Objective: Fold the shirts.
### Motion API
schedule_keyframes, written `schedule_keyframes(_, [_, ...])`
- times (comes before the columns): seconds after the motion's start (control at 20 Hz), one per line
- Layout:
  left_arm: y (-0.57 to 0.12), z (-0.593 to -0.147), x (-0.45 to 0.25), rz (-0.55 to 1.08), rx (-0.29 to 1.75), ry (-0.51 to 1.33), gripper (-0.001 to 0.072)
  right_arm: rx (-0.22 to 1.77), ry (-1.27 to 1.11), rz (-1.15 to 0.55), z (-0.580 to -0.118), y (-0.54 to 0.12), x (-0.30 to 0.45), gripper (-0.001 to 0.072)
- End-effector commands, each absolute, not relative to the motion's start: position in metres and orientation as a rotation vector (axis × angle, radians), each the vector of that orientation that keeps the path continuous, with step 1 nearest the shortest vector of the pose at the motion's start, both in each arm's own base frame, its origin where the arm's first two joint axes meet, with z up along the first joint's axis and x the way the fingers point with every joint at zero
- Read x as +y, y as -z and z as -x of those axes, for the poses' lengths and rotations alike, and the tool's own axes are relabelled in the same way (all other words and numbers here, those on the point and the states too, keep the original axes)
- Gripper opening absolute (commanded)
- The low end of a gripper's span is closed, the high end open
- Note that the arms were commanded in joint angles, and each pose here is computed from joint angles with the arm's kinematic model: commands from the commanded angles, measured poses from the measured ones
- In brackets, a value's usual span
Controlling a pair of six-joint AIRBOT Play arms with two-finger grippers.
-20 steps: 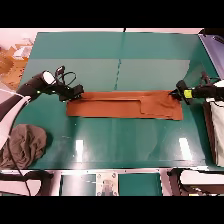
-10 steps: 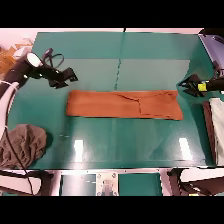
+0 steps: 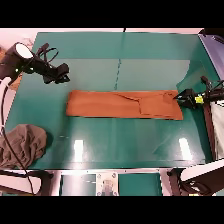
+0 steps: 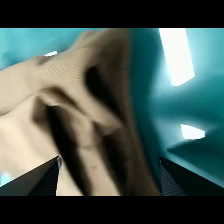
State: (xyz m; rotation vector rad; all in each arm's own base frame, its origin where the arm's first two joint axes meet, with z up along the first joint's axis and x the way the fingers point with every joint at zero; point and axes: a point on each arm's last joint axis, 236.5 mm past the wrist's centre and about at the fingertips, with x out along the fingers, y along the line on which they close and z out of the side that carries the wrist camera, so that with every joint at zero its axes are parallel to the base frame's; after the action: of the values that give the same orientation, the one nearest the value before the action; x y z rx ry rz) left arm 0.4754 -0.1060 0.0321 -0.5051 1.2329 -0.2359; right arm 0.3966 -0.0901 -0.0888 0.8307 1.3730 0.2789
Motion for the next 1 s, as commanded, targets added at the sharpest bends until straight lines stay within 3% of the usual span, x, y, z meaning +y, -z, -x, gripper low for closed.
schedule_keyframes(0.0, [-0.035, -0.474, -0.110, 0.517, 1.238, 0.257, 0.0034, 1.379, -0.422, -0.847, -0.391, 0.098, -0.073, 0.0698])
schedule_keyframes(0.4, [-0.034, -0.470, -0.138, 0.449, 1.233, 0.333, 0.0027, 1.397, -0.443, -0.801, -0.398, 0.109, -0.056, 0.0672])
schedule_keyframes(0.45, [-0.034, -0.469, -0.150, 0.429, 1.226, 0.356, 0.0027, 1.411, -0.439, -0.779, -0.399, 0.114, -0.053, 0.0564])
schedule_keyframes(0.5, [-0.036, -0.469, -0.163, 0.416, 1.214, 0.375, 0.0027, 1.423, -0.446, -0.760, -0.399, 0.115, -0.049, 0.0331])
schedule_keyframes(0.6, [-0.039, -0.471, -0.191, 0.363, 1.169, 0.433, 0.0027, 1.424, -0.460, -0.747, -0.401, 0.113, -0.044, 0.0026])
schedule_keyframes(0.95, [0.021, -0.443, -0.332, 0.347, 1.199, 0.672, 0.0027, 1.385, -0.530, -0.658, -0.412, 0.029, -0.028, 0.0021])
